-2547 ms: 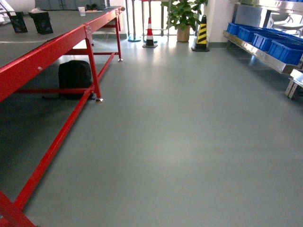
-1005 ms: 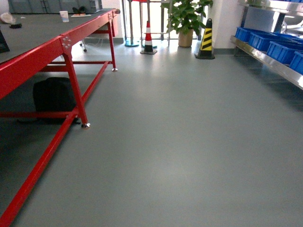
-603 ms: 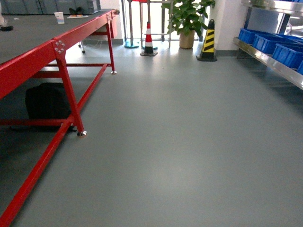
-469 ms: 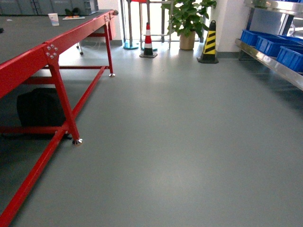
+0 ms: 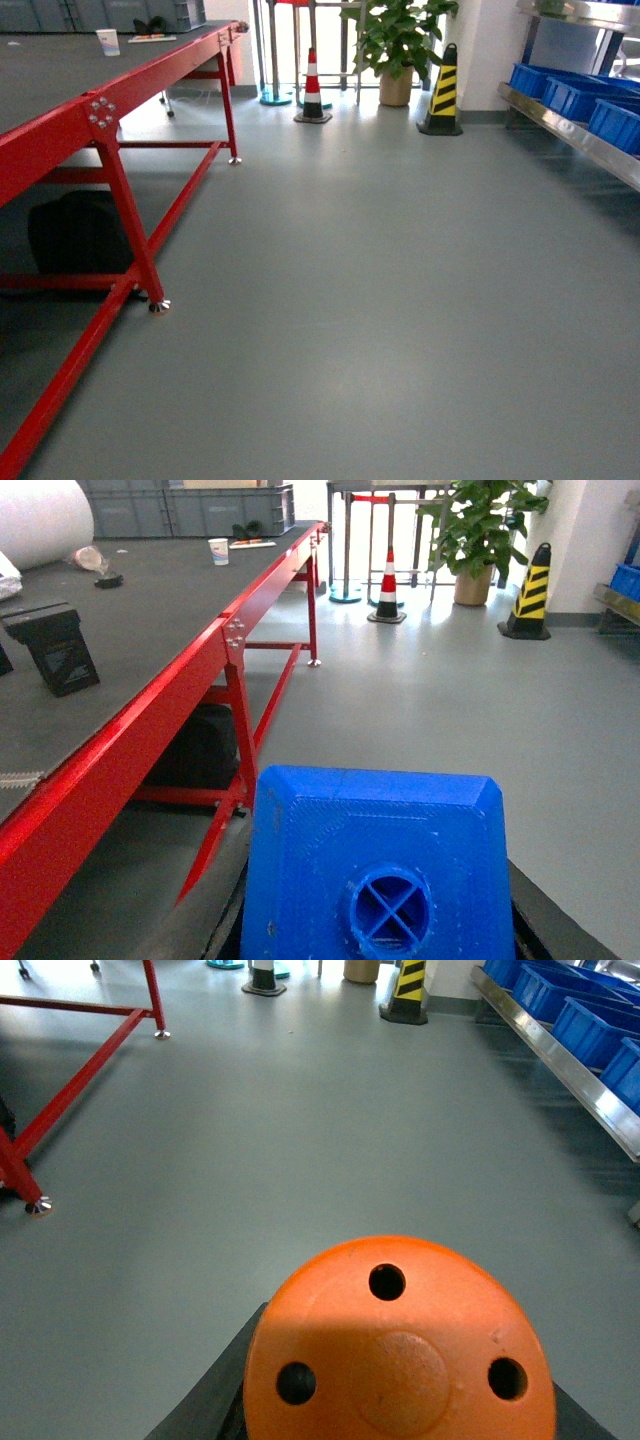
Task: Sort blue parts and orange caps into right shelf containers
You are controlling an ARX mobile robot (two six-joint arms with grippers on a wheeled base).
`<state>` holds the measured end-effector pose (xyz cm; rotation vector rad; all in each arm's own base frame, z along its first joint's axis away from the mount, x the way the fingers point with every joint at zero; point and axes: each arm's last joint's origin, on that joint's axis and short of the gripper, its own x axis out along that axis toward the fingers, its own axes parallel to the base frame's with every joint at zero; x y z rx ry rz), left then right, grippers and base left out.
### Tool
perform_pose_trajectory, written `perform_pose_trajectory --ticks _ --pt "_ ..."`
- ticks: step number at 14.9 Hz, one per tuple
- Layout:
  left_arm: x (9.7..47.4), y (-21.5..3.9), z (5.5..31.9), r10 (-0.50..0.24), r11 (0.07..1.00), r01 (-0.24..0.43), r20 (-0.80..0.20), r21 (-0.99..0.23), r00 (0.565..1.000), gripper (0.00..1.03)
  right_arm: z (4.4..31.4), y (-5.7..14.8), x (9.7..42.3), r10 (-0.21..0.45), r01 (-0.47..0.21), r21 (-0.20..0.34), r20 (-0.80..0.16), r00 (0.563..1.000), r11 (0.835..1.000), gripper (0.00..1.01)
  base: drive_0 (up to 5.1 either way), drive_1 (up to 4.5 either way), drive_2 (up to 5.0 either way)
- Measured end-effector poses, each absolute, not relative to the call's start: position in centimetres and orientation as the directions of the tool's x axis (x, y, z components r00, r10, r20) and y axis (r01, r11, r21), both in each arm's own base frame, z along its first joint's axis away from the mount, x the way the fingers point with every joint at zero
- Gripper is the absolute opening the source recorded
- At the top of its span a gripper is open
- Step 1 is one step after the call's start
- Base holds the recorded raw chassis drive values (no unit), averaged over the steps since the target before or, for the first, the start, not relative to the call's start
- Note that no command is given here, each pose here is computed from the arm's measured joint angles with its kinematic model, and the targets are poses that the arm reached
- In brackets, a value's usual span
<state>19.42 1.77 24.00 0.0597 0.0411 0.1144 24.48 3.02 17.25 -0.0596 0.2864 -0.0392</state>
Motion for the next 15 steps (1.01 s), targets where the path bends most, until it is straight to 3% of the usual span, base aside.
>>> perform_pose_trajectory --ticks 15 --pt "19.42 1.78 23.99 0.116 0.992 -0.114 -0.038 0.062 0.993 0.44 17.29 3.03 24.48 -0.047 0.030 -0.064 -0.279 0.959 0.998 0.45 0.0 4.18 -4.2"
